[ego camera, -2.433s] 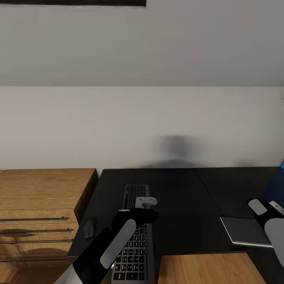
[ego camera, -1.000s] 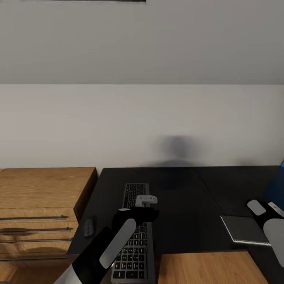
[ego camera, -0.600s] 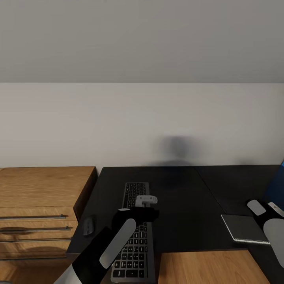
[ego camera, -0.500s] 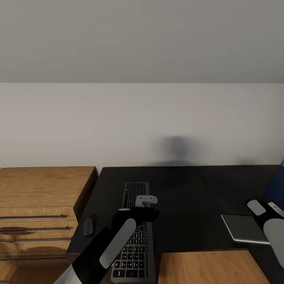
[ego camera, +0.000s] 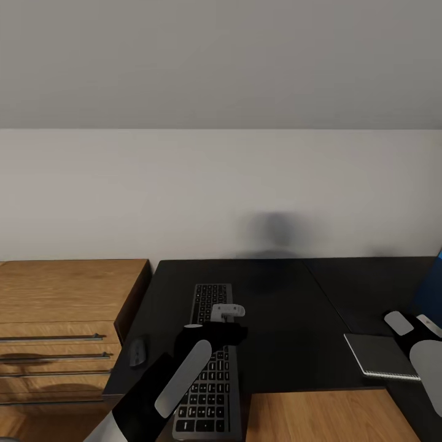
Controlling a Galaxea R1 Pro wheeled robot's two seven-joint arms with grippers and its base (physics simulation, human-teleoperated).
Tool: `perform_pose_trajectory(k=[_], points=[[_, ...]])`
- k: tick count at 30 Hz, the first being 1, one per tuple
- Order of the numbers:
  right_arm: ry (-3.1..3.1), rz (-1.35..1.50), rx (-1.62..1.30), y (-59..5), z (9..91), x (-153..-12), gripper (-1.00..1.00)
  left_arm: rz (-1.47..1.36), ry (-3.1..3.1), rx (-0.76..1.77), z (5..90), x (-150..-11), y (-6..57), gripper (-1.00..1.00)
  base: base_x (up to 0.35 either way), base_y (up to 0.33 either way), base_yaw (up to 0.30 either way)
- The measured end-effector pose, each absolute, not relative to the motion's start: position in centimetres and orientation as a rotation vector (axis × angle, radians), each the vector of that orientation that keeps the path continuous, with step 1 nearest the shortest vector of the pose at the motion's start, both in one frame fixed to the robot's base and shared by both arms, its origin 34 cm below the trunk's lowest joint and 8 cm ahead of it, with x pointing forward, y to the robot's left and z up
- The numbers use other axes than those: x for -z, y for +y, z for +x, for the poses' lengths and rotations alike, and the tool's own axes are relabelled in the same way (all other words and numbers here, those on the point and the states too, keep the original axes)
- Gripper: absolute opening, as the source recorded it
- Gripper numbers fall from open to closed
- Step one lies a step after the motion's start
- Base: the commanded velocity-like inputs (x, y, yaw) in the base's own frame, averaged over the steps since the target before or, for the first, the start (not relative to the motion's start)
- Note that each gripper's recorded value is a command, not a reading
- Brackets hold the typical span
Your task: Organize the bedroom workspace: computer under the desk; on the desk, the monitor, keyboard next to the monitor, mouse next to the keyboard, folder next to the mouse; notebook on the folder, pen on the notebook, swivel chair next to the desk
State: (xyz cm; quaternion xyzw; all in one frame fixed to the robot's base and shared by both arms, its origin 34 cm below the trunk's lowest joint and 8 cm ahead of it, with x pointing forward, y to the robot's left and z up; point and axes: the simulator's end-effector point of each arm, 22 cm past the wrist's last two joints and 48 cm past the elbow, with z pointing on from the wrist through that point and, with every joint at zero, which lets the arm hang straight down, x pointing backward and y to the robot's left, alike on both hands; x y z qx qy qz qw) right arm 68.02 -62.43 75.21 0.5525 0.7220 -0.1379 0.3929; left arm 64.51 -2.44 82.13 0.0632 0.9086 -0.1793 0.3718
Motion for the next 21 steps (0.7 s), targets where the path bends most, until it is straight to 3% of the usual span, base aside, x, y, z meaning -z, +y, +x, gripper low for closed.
perform_pose_trajectory(k=[21], points=[[1.839,1.4,0.346,-62.06,68.16,-75.07,1.0,0.156,2.336,0.455,64.6,-81.84,-2.1,1.0,0.0,0.0,0.0]])
